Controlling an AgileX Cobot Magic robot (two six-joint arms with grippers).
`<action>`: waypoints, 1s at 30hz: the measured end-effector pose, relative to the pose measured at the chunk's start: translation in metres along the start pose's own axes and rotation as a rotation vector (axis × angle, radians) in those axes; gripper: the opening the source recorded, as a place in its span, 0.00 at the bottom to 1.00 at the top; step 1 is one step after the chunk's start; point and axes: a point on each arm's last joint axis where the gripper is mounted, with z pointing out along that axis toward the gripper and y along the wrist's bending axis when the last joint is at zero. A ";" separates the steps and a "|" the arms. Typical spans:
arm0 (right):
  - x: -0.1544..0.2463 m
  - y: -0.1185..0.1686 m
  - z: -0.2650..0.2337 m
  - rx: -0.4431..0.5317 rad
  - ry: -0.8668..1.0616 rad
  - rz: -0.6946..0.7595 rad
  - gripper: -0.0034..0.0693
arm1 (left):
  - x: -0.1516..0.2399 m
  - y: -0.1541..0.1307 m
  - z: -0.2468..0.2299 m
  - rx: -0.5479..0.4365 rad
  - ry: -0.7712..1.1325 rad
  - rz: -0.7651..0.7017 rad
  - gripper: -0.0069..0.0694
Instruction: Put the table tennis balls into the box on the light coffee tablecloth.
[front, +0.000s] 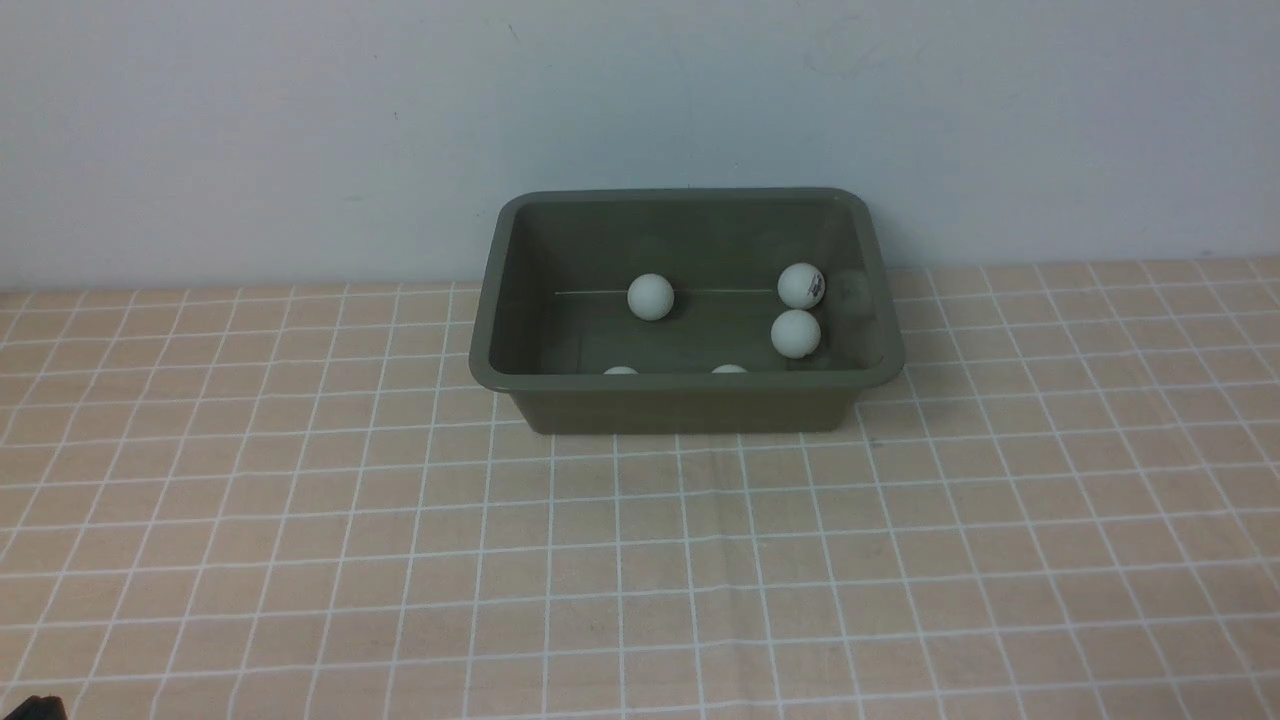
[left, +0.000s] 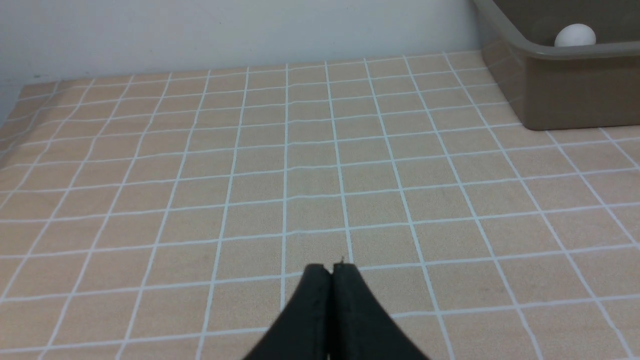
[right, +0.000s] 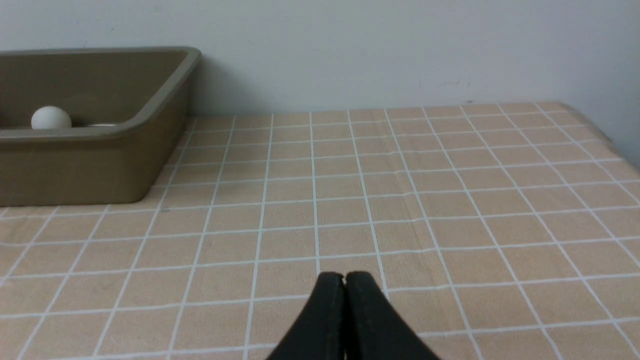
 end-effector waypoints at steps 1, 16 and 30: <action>0.000 0.000 0.000 0.000 0.000 0.000 0.02 | 0.000 0.000 0.000 0.000 0.000 0.000 0.00; 0.002 0.001 0.000 -0.005 0.033 0.018 0.02 | 0.000 0.000 0.000 0.000 0.001 0.000 0.00; 0.002 0.001 0.000 -0.005 0.035 0.018 0.02 | 0.000 0.000 0.000 0.000 0.001 -0.001 0.00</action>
